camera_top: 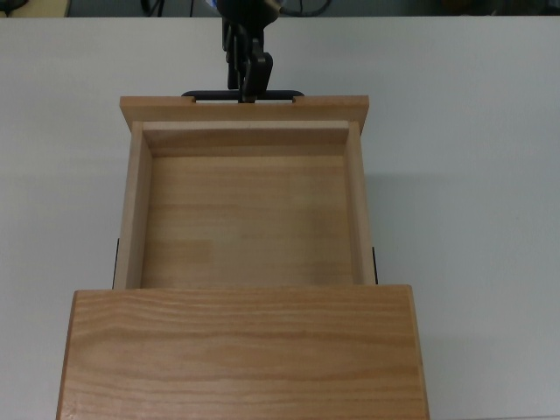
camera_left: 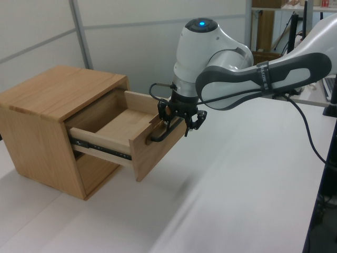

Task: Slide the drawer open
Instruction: 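Open the gripper, release the handle and lift away from the drawer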

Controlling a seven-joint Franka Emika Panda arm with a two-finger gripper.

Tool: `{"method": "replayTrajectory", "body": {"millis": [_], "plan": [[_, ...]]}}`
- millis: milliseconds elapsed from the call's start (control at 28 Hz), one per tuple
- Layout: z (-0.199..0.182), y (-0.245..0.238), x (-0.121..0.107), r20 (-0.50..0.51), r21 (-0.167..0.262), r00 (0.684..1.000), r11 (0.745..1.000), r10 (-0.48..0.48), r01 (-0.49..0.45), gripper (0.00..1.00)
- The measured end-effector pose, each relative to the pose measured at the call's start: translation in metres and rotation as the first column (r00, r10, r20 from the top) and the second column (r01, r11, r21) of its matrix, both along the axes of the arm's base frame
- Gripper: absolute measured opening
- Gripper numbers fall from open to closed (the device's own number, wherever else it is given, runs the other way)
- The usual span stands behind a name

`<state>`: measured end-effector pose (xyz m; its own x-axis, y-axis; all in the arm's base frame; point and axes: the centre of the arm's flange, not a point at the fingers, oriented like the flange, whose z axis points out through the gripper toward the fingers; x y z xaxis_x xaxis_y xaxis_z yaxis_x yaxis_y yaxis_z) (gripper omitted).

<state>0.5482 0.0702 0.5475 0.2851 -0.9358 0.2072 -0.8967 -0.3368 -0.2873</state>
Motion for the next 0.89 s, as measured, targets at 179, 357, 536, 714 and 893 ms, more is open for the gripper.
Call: {"method": "replayTrajectory", "body": {"millis": [179, 357, 536, 714, 893], "plan": [[0.01, -0.001, -0.002, 0.018, 0.001, 1.0, 1.0, -0.001, 0.001, 0.76], [0.028, -0.011, -0.002, 0.048, -0.001, 0.999, 1.0, -0.001, 0.001, 0.97], [0.04, -0.021, -0.005, 0.021, -0.037, 0.997, 0.997, 0.069, -0.068, 1.0], [0.052, -0.021, -0.012, -0.053, -0.054, 0.976, 0.975, 0.211, -0.213, 1.0], [0.062, -0.016, -0.02, -0.144, -0.048, 0.894, 0.899, 0.425, -0.435, 1.0]]}}
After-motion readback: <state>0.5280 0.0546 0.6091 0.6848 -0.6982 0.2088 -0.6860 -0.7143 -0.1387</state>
